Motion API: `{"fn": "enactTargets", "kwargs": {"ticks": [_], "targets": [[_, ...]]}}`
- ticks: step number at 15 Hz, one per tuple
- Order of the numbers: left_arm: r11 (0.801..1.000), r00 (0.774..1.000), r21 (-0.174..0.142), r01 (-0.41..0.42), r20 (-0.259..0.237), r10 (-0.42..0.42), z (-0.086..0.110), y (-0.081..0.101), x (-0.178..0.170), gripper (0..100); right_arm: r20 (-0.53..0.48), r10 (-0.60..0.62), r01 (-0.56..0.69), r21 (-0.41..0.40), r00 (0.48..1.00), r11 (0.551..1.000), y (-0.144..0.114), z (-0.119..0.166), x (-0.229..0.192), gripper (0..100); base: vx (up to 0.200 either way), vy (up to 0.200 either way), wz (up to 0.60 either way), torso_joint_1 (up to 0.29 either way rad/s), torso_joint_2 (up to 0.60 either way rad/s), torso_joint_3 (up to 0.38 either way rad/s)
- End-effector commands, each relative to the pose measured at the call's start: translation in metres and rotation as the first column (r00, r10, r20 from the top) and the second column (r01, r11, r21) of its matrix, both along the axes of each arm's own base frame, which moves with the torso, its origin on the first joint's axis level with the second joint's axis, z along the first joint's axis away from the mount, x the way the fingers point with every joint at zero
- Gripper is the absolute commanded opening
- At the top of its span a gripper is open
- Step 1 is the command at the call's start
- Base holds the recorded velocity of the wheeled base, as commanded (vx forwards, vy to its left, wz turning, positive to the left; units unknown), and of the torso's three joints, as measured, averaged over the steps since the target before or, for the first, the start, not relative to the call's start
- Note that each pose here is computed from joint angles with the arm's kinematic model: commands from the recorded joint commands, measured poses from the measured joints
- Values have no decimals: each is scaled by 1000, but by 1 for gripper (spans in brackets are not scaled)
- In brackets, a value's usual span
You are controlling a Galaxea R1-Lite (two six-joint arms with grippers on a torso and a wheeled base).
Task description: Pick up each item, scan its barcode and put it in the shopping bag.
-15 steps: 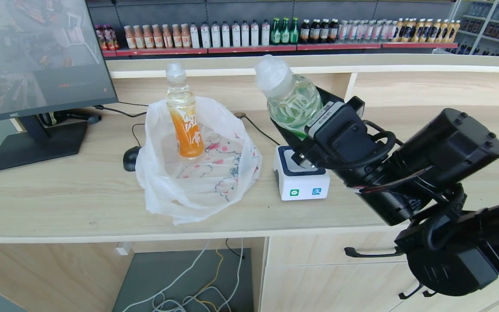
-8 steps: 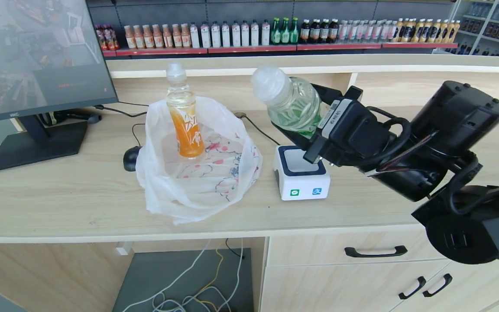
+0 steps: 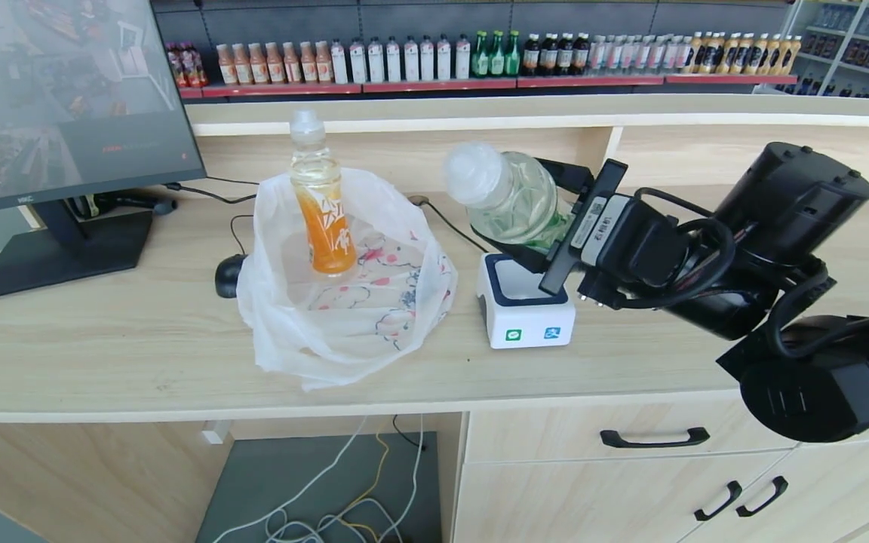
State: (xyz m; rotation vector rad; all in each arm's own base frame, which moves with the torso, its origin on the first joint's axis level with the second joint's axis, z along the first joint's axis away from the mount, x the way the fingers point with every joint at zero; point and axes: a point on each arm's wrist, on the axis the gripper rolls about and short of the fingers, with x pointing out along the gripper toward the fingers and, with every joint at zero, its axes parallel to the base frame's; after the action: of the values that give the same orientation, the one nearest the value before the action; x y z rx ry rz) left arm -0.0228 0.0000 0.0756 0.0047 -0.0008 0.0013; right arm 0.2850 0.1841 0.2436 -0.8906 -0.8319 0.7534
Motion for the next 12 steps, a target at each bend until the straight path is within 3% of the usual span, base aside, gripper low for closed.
{"fn": "enactTargets", "kwargs": {"ticks": [1, 12], "targets": [[1000, 1000, 0, -2, 1, 2, 0, 0, 0, 100, -1, 9, -9, -17, 1000, 1000, 1, -5, 2, 0, 0, 0, 0, 0, 0, 0], [1000, 1000, 0, 0, 1, 0, 0, 0, 0, 100, -17, 29, -31, -90, 999, 995, 7, -31, 16, 0, 0, 0, 0, 0, 0, 0]]}}
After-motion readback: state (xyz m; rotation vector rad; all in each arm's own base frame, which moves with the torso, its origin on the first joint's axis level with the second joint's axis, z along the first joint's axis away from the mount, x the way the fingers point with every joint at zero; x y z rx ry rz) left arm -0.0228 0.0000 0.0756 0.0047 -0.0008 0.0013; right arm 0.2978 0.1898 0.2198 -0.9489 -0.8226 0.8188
